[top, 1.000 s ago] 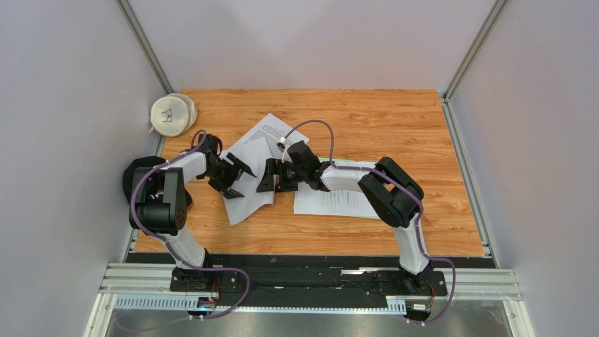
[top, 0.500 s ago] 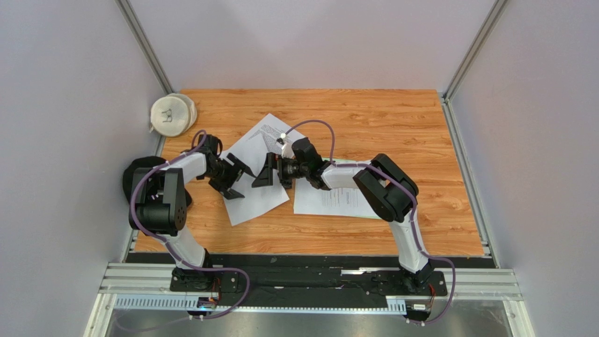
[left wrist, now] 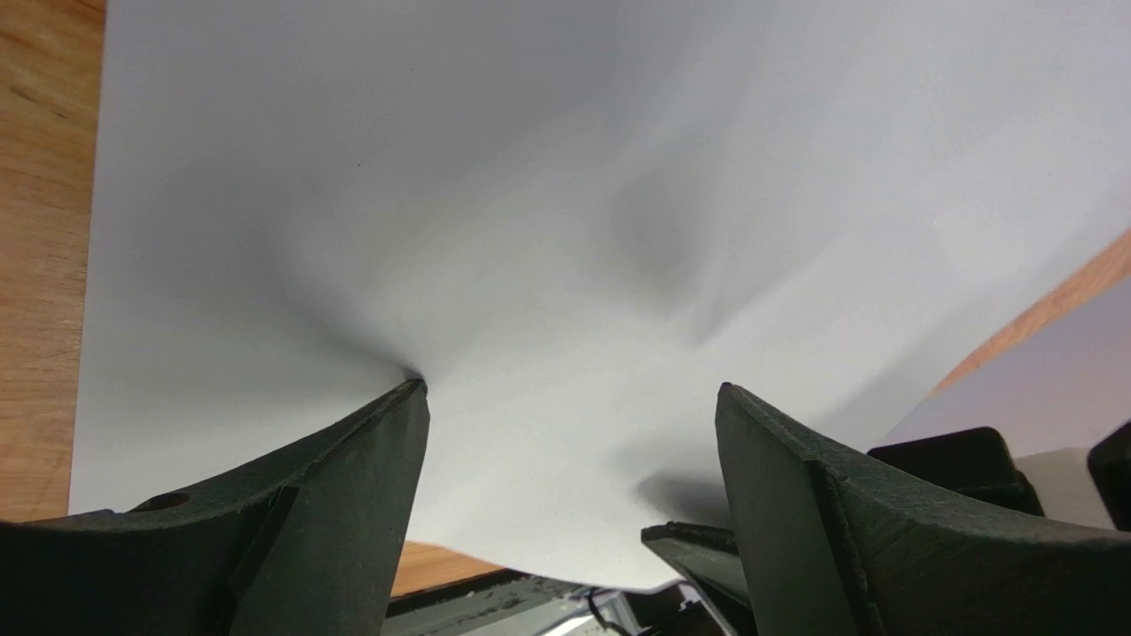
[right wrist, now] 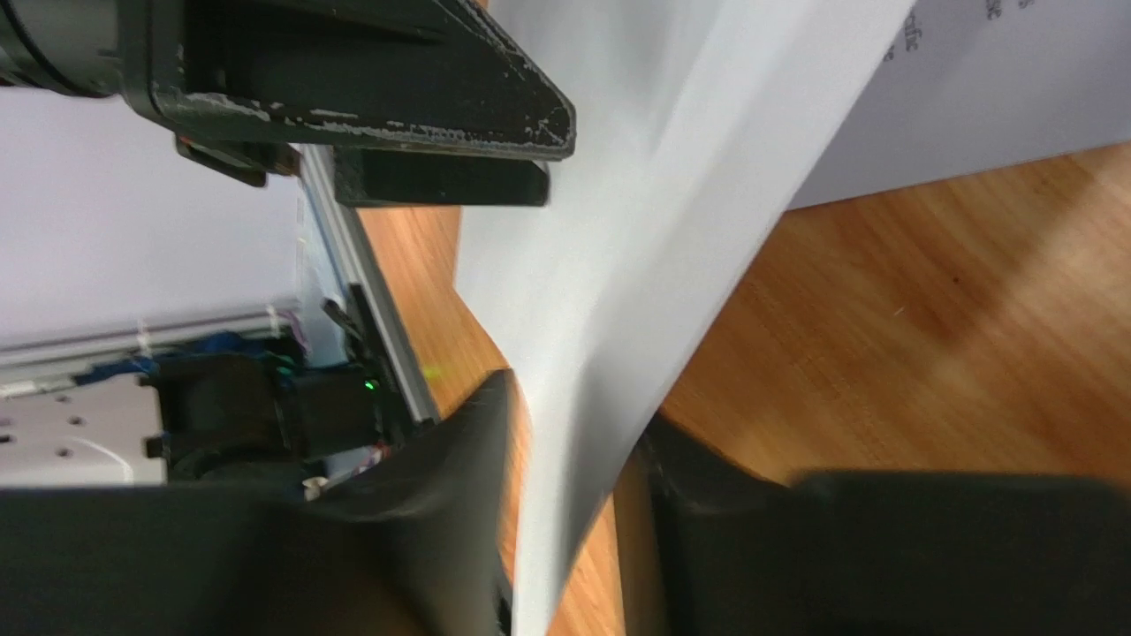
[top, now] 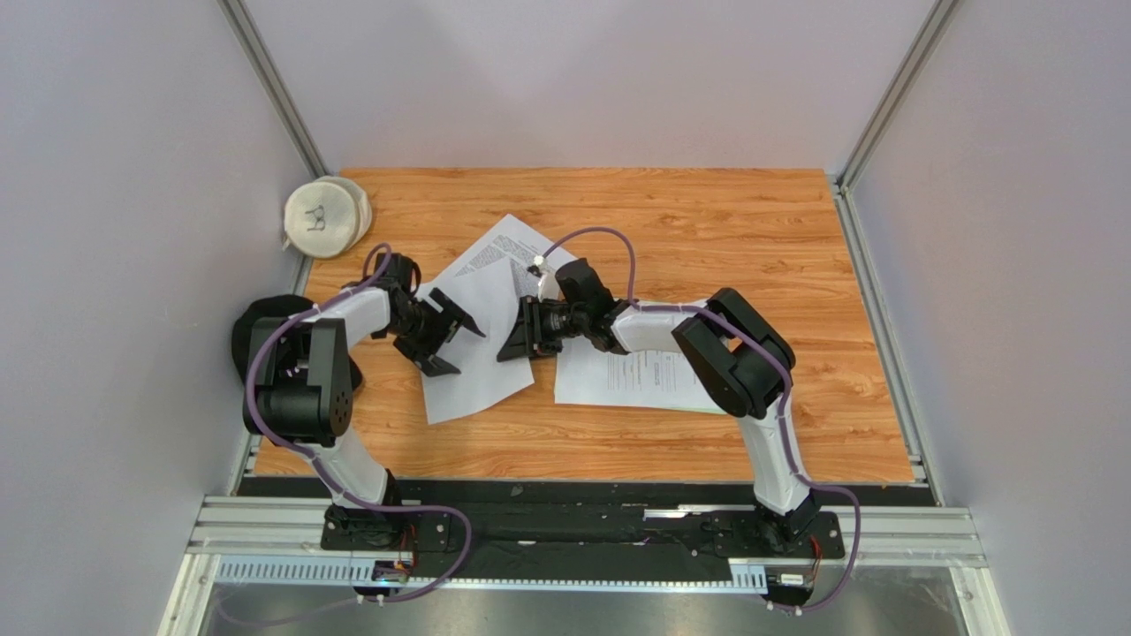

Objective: Put the files into the folder

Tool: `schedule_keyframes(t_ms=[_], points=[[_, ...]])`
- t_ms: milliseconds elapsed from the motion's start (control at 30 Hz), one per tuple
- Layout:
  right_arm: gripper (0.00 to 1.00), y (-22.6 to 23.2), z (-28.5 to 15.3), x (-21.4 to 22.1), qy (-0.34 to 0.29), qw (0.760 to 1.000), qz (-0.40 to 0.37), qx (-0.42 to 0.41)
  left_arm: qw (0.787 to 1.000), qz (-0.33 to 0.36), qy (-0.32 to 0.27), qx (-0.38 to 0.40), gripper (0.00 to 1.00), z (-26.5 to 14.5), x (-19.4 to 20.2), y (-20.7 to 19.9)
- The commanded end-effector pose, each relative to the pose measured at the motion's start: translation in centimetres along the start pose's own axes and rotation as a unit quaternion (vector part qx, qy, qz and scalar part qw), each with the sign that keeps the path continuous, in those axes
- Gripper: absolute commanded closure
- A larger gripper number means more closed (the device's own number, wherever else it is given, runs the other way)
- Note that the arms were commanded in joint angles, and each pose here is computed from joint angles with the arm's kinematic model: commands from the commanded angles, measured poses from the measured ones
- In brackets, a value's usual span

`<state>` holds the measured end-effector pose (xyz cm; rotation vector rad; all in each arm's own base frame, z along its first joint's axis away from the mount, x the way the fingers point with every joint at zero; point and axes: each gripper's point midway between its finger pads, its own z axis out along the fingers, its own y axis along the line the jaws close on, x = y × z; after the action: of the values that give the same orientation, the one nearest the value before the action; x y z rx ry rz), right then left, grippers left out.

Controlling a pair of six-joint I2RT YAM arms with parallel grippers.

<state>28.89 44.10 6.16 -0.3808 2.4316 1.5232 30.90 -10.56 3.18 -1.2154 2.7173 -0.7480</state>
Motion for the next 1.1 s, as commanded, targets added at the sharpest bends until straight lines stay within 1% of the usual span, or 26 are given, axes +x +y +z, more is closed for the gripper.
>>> schedule_keyframes(t_ms=[0,67,100,133,167,200,233,267,300,333,367,400,433,500,533,567,633,700,733,800,833,933,967,1000,1033,1067], points=[[0.83,1.6,0.3,-1.9,0.002,0.999,-0.053,-0.004,0.999,0.039,-0.033,0.011,0.11,-2.0,-0.6,-0.8],[0.88,1.3,-0.7,-1.6,0.019,0.997,-0.064,0.032,0.994,0.075,-0.072,0.02,0.1,-4.0,-1.4,-1.7],[0.94,1.7,-1.2,-2.0,0.026,0.993,-0.105,0.037,0.993,0.085,-0.082,0.019,0.1,-4.9,-1.3,-1.8],[0.96,1.0,-2.3,-0.8,0.059,0.992,-0.097,0.06,0.989,0.101,-0.102,0.035,0.1,-6.6,-1.4,-2.7],[0.98,1.4,-3.5,-1.1,0.065,0.99,-0.109,0.066,0.983,0.13,-0.117,0.051,0.11,-8.2,-1.5,-3.9],[0.99,1.6,-4.4,-1.4,0.076,0.982,-0.158,0.068,0.98,0.147,-0.121,0.059,0.11,-9.3,-1.1,-4.5],[0.99,1.1,-6.1,0.3,0.12,0.978,-0.145,0.085,0.972,0.173,-0.137,0.081,0.11,-11.2,-0.5,-5.7],[0.99,0.5,-7.7,0.4,0.137,0.973,-0.157,0.095,0.961,0.205,-0.156,0.101,0.11,-13.0,-0.4,-7.2],[1.0,0.2,-9.0,0.8,0.158,0.968,-0.165,0.105,0.957,0.217,-0.161,0.106,0.11,-14.0,0.1,-7.5],[0.99,-0.8,-11.3,2.1,0.209,0.95,-0.193,0.125,0.949,0.235,-0.172,0.121,0.11,-15.4,0.9,-8.3],[0.98,-1.8,-12.7,2.2,0.226,0.941,-0.203,0.147,0.943,0.248,-0.179,0.131,0.11,-16.1,1.2,-8.7],[0.93,-2.4,-13.9,2.5,0.238,0.932,-0.214,0.169,0.94,0.253,-0.181,0.138,0.11,-16.5,1.6,-8.9],[0.88,-4.0,-15.4,3.4,0.268,0.915,-0.233,0.192,0.936,0.26,-0.181,0.151,0.11,-16.9,2.3,-9.2],[0.84,-6.5,-16.7,3.7,0.293,0.9,-0.231,0.226,0.935,0.265,-0.163,0.169,0.11,-16.3,3.2,-9.3],[0.83,-7.8,-17.8,4.2,0.32,0.885,-0.223,0.256,0.935,0.269,-0.155,0.171,0.11,-15.9,3.7,-9.4],[0.82,-8.3,-18.1,3.7,0.328,0.876,-0.239,0.261,0.935,0.273,-0.145,0.173,0.11,-15.5,4.1,-9.3],[0.83,-9.6,-18.5,3.0,0.329,0.862,-0.259,0.287,0.936,0.281,-0.126,0.169,0.11,-14.5,4.7,-9.3],[0.84,-10.0,-19.0,2.7,0.335,0.849,-0.29,0.288,0.937,0.286,-0.112,0.168,0.11,-13.9,5.3,-9.4],[0.85,-10.1,-19.4,1.5,0.322,0.839,-0.317,0.303,0.937,0.289,-0.101,0.165,0.11,-13.2,6.0,-9.4],[0.82,-10.8,-20.0,0.5,0.321,0.82,-0.346,0.324,0.936,0.294,-0.092,0.169,0.11,-12.3,6.6,-9.8],[0.82,-11.7,-20.7,-0.6,0.32,0.801,-0.356,0.359,0.938,0.295,-0.074,0.166,0.11,-11.2,7.3,-10.0],[0.82,-13.0,-21.3,-2.5,0.319,0.783,-0.372,0.383,0.939,0.303,-0.044,0.158,0.12,-9.2,8.4,-10.7],[0.82,-13.8,-21.7,-2.8,0.321,0.783,-0.369,0.385,0.937,0.309,-0.037,0.158,0.12,-8.7,8.7,-11.1],[0.82,-14.5,-22.4,-3.6,0.32,0.771,-0.376,0.402,0.94,0.307,-0.023,0.149,0.12,-7.6,8.9,-11.1],[0.82,-15.0,-22.7,-4.2,0.315,0.766,-0.38,0.412,0.939,0.309,-0.012,0.15,0.12,-7.2,9.7,-11.7],[0.82,-15.6,-23.3,-4.5,0.313,0.768,-0.375,0.414,0.938,0.312,-0.007,0.154,0.13,-6.9,10.2,-12.1]])
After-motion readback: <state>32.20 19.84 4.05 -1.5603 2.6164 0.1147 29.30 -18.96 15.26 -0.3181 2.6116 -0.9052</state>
